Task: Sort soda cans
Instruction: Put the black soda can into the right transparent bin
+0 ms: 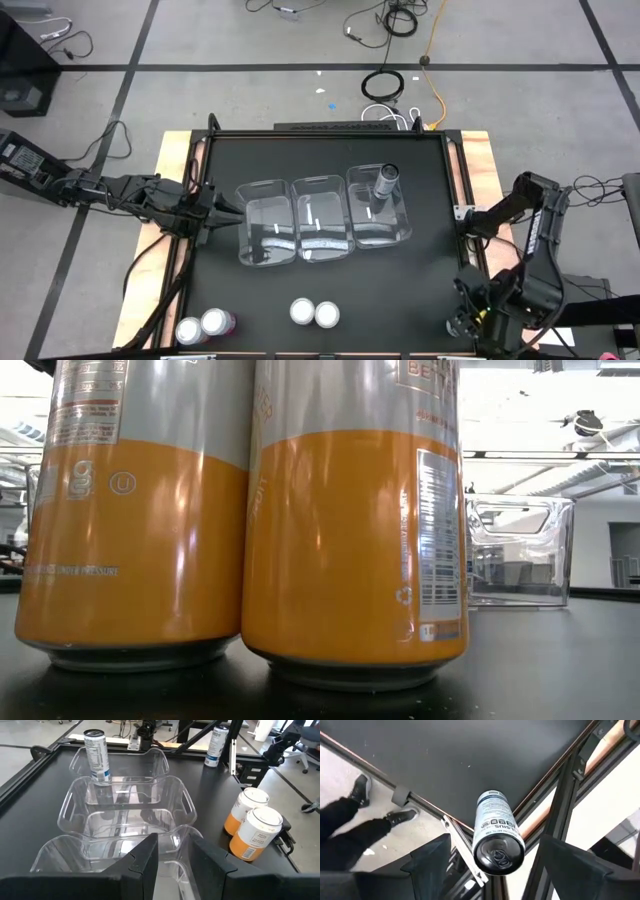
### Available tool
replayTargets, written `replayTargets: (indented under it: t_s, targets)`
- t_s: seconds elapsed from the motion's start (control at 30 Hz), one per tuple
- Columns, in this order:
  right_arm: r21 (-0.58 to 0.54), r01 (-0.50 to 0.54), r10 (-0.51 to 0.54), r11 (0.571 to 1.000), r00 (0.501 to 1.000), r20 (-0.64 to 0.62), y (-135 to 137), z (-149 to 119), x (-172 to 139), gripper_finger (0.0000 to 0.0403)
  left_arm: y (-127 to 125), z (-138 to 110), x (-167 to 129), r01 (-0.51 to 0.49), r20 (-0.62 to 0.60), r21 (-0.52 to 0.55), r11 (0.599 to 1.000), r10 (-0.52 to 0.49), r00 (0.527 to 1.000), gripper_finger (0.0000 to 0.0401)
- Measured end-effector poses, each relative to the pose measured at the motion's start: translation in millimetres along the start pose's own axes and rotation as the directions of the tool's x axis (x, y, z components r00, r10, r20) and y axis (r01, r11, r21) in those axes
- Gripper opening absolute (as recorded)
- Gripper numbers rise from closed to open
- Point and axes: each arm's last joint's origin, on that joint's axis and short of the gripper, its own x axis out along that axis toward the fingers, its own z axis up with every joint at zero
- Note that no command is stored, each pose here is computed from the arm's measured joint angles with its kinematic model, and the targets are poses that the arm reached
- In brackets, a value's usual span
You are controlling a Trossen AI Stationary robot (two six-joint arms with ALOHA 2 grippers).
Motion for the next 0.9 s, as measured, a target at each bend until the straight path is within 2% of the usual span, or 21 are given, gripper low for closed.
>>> replayTargets:
  t_s: [0.27, 0.33, 0.43, 0.57, 0.9]
  targets:
    - [-0.139, -0.03, 0.027, 0.99, 0.999, -0.018, 2, -4, 1, 0.0297, 0, 0, 0, 0.0, 0.001, -0.002, 1.0, 0.0, 1.0, 0.0116]
    - [-0.194, -0.034, 0.031, 0.98, 0.999, -0.023, 3, -5, 8, 0.0297, 0, 0, 0, 0.0, 0.001, -0.002, 1.0, 0.0, 1.0, 0.0116]
    - [-0.281, -0.028, 0.0, 0.959, 0.995, -0.099, 5, -9, 26, 0.0297, 0, 0, 0, 0.0, 0.001, -0.002, 1.0, 0.0, 1.0, 0.0116]
    - [-0.317, -0.01, -0.038, 0.948, 0.989, -0.146, 3, -13, 43, 0.0297, 0, 0, 0, 0.0, 0.001, -0.003, 1.0, 0.0, 1.0, 0.0116]
    - [-0.396, 0.016, -0.078, 0.918, 0.987, -0.14, -6, -21, 66, 0.0297, 0, 0, 0, 0.0, 0.001, -0.003, 1.0, 0.0, 1.0, 0.0116]
